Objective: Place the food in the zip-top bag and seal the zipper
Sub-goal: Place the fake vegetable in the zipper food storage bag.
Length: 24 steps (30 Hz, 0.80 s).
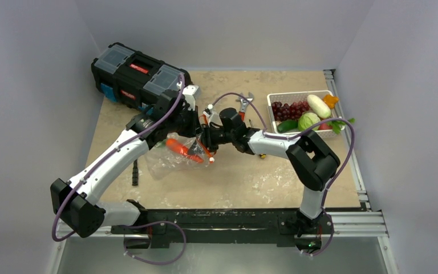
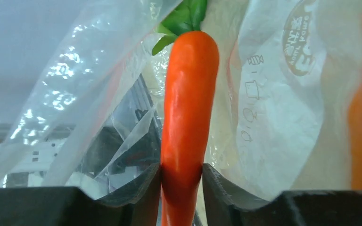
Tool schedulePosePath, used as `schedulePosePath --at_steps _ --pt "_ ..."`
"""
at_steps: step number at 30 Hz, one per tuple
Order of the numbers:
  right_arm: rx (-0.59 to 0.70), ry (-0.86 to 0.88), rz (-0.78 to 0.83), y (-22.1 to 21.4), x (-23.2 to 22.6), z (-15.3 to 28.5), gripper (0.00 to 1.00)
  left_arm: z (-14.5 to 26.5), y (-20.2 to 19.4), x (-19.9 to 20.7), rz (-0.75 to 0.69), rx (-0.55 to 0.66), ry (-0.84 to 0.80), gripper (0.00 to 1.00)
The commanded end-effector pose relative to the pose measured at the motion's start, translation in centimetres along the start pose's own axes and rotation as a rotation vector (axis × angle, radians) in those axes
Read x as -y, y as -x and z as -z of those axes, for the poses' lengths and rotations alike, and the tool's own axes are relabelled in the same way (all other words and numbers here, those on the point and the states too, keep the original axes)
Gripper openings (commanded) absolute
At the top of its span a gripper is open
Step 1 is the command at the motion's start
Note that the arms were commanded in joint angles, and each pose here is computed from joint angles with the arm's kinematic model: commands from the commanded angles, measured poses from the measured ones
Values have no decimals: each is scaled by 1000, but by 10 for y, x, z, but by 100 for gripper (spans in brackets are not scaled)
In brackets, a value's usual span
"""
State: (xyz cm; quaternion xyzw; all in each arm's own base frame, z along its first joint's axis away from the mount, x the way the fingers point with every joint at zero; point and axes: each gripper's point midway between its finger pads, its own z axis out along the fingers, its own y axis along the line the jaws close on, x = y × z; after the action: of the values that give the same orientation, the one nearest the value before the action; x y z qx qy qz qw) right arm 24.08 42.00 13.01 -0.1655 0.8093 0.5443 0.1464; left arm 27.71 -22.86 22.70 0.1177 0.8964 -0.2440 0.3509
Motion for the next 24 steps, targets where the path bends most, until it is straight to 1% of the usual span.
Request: schedulePosePath --at_steps 1,7,9,10,13,15,16,17,18,19,20,22,24 --pt "28 133 58 10 -31 -2 28 1 13 10 3 54 -43 0" --pt "23 149 46 7 -36 0 9 1 13 8 2 54 -34 0" --pt "48 143 27 10 -38 2 0 1 13 7 6 56 -29 0" --pt "83 129 -2 14 -38 5 0 2 13 6 9 59 -23 0" --pt "309 93 -120 32 -39 24 0 2 14 6 22 73 -24 0" --pt "413 82 -141 43 -45 31 0 3 14 9 32 81 -40 0" --pt "447 71 -135 49 -49 30 0 3 14 10 34 83 -50 0" --pt "439 75 -116 47 -54 25 0 3 13 14 37 82 -72 0" --pt "390 105 -74 46 -69 17 0 4 14 17 34 88 -88 0" --pt "321 104 -48 41 -72 8 3 4 14 15 36 93 -81 0" --pt "255 54 -41 33 -64 3 9 5 14 14 34 100 -74 0" --pt "189 -37 -6 19 -52 9 31 9 16 15 29 113 -82 0" --pt "144 -108 38 9 -39 23 44 12 18 18 30 127 -95 0"
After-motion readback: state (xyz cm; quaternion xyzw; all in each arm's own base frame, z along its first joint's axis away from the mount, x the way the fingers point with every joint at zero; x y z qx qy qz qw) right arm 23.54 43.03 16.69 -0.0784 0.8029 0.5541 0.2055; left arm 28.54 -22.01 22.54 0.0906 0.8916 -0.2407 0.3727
